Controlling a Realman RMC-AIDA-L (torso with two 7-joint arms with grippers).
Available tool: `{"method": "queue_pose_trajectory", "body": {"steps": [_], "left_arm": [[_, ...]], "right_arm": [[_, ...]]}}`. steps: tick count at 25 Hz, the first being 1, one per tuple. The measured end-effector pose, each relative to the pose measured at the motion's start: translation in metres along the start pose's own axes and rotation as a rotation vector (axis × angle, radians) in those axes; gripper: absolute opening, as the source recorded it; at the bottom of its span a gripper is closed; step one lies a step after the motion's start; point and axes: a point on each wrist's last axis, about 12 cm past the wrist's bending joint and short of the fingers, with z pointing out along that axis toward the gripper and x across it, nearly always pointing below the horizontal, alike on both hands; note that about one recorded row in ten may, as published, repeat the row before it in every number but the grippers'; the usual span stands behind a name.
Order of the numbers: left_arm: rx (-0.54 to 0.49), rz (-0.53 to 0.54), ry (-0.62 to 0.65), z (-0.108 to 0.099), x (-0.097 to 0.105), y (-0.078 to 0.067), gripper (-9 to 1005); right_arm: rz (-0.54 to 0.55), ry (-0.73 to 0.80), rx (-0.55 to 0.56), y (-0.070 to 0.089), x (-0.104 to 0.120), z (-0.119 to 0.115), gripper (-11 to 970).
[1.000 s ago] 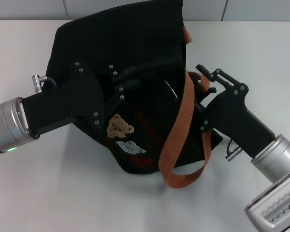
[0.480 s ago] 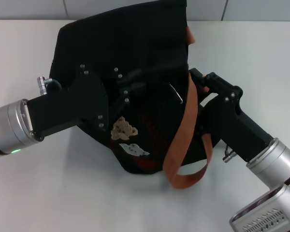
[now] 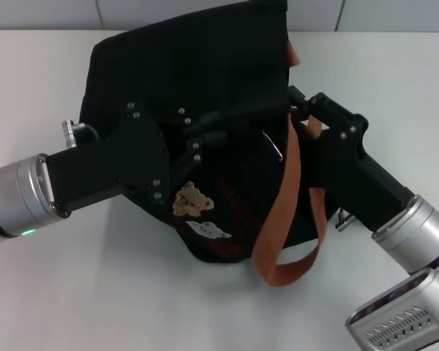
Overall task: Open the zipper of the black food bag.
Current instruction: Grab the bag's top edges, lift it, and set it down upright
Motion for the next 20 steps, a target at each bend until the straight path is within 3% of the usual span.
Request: {"method": "queue_pose_trajectory", "body": {"steps": [9,20], "left_arm": [[0.008,-0.001,-0.006,0.002,0.000,0.000,91],[0.014,-0.005,-0.013,0.008,0.000,0.002,91]], "right_arm": [[-0.019,0.049,0.046,-0.007,0.008,-0.001,549],[-0.017,0.060,0.035,-0.004,0.007,-0.009,571]]}}
